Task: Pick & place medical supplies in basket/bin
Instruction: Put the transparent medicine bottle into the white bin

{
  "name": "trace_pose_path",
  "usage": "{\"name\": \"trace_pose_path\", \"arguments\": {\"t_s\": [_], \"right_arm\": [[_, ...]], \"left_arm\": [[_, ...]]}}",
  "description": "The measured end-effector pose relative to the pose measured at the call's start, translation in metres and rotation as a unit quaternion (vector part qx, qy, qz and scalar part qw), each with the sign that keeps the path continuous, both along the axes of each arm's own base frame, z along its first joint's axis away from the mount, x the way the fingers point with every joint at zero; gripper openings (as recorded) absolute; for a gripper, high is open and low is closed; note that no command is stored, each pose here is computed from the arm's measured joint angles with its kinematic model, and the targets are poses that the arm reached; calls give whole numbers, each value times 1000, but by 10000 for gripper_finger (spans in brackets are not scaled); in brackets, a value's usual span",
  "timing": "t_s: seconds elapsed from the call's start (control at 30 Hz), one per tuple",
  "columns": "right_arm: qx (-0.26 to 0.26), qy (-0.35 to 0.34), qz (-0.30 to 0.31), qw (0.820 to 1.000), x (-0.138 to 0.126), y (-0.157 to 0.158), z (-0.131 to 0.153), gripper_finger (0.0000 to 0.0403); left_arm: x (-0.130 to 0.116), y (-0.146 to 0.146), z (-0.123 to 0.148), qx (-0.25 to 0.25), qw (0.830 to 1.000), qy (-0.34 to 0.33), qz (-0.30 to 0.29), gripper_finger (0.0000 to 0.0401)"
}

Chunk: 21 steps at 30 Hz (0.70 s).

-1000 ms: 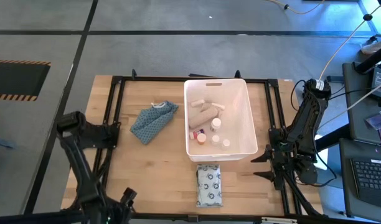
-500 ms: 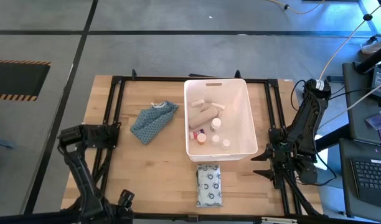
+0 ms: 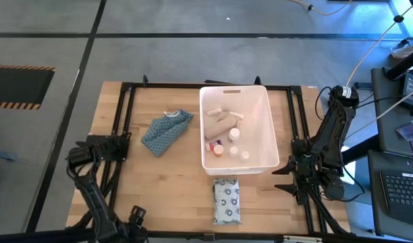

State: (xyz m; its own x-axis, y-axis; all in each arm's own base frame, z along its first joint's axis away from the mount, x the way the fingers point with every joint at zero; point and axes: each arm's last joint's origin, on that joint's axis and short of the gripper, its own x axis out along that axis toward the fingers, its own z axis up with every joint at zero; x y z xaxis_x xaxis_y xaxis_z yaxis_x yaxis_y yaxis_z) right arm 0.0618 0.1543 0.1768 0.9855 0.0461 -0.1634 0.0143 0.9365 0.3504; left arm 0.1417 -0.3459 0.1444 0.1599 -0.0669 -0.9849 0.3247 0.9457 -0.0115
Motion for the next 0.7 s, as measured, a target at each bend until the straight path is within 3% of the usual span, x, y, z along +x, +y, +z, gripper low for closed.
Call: {"name": "trace_pose_path", "arguments": {"t_s": [0.17, 0.47, 0.7], "right_arm": [[0, 0, 0, 1000, 0, 0, 0, 264], [0, 0, 0, 1000, 0, 0, 0, 264], [0, 0, 0, 1000, 0, 0, 0, 264]], "left_arm": [[0, 1, -1, 1, 1000, 11, 5, 203], [1, 4, 1, 6, 999, 28, 16, 145], [15, 17, 30, 10, 999, 22, 39, 162]]}}
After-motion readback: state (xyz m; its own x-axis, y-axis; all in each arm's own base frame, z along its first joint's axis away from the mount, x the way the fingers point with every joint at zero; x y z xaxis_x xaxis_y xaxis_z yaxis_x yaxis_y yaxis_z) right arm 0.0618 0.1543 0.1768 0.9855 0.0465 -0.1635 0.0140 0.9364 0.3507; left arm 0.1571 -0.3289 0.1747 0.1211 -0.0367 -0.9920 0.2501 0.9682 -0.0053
